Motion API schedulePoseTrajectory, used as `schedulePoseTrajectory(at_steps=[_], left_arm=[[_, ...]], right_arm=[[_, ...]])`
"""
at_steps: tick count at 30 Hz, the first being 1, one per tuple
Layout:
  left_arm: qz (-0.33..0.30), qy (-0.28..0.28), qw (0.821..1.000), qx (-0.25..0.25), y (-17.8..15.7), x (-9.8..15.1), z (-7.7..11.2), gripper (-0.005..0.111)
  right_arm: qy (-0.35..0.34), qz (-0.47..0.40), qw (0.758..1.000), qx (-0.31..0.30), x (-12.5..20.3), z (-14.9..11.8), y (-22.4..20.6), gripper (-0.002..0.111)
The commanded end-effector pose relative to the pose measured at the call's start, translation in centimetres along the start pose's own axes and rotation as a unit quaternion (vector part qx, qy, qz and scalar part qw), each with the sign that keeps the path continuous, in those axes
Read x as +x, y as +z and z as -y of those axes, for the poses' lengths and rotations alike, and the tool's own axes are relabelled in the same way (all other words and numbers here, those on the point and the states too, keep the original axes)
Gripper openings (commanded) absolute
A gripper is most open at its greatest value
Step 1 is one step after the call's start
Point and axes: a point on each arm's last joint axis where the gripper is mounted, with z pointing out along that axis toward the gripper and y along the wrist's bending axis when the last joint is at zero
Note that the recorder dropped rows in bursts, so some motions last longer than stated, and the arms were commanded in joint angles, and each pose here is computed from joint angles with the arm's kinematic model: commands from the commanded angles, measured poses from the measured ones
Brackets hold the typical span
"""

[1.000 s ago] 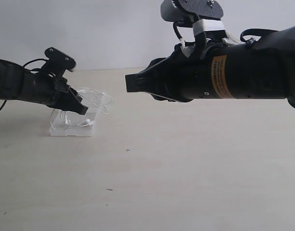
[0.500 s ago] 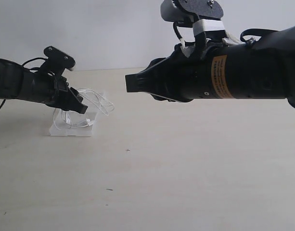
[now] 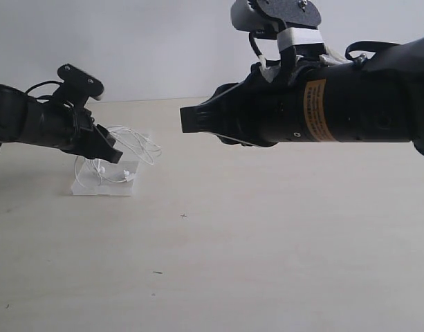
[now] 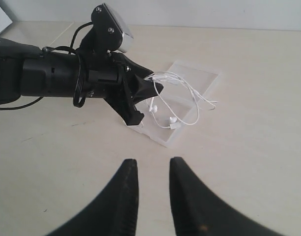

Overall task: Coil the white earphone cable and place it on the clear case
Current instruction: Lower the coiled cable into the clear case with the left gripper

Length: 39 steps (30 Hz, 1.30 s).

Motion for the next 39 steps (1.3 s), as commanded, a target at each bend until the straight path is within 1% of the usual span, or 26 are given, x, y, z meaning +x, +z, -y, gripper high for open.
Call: schedulePoseTrajectory(at_steps=[1,5,13,29,39], left_arm=[[0.005,-0.008,1.0,-0.01,-0.7,-0.3,-0.2,0.038],[0.005,-0.006,1.0,-0.013,-1.2,-0.3,-0.2,0.038],[-0.016,-0.002,0.999,-0.04,-1.5,0.7,-0.5,0.038],[-0.023,-0.004,0.999,-0.048,-1.5,1.0,-0.5,0.038],[-0.026,0.0,0.998,-0.052,-2.1,1.2,-0.6,0.038]], right_arm=[[-0.002,-0.001,1.0,0.007,0.1,0.3,0.1,0.023],[-0.002,-0.001,1.0,0.007,0.1,0.3,0.1,0.023],[-0.002,-0.001,1.0,0.007,0.1,0.3,0.1,0.023],[-0.002,-0.001,1.0,0.007,0.1,0.3,0.1,0.023],[-0.002,-0.001,1.0,0.007,0.1,0.3,0.1,0.023]])
